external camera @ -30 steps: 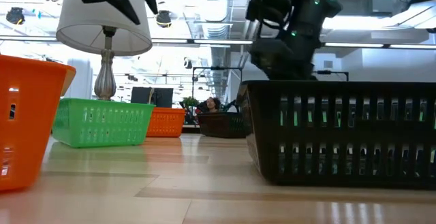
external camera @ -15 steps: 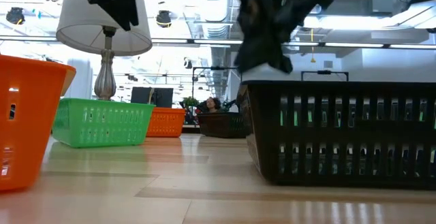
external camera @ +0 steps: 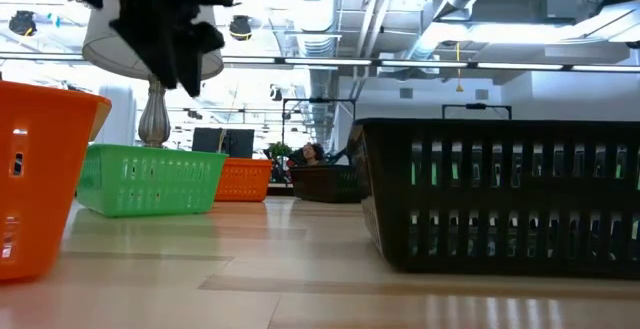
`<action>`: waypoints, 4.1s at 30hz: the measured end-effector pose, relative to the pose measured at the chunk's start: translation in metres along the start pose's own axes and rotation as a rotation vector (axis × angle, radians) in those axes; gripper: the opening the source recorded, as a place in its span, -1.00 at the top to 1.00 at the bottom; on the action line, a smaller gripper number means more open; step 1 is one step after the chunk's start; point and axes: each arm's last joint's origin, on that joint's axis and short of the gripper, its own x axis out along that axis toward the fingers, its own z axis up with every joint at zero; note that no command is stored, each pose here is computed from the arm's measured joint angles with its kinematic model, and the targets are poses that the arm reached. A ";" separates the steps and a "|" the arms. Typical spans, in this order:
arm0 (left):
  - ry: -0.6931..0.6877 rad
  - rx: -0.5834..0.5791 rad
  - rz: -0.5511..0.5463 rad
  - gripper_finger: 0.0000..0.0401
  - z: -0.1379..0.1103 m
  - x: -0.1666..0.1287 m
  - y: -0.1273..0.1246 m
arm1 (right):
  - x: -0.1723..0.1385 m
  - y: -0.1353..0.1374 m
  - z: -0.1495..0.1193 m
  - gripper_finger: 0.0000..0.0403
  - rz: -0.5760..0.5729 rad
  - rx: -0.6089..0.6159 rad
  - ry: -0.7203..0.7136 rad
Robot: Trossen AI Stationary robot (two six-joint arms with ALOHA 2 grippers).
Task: Stack baskets by color
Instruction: Stack the top left green bin on top of the top right green bin
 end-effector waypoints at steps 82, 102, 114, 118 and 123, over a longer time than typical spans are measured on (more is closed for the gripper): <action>0.064 -0.494 0.077 1.00 0.074 -0.048 0.074 | 0.052 -0.131 -0.058 0.49 -1.385 0.288 0.400; -0.462 -0.995 0.279 1.00 -0.009 -0.200 0.052 | 0.144 -0.170 -0.028 0.49 -0.669 0.243 0.273; -0.435 -1.020 0.216 1.00 0.018 -0.175 0.050 | 0.063 -0.112 0.006 0.49 -0.593 0.308 0.097; -0.463 -1.201 0.261 1.00 0.036 -0.147 0.045 | 0.018 -0.079 0.007 0.49 -0.596 0.315 -0.008; -0.416 -1.499 0.165 0.96 0.051 -0.107 0.035 | -0.029 -0.048 -0.005 0.49 -0.596 0.307 -0.113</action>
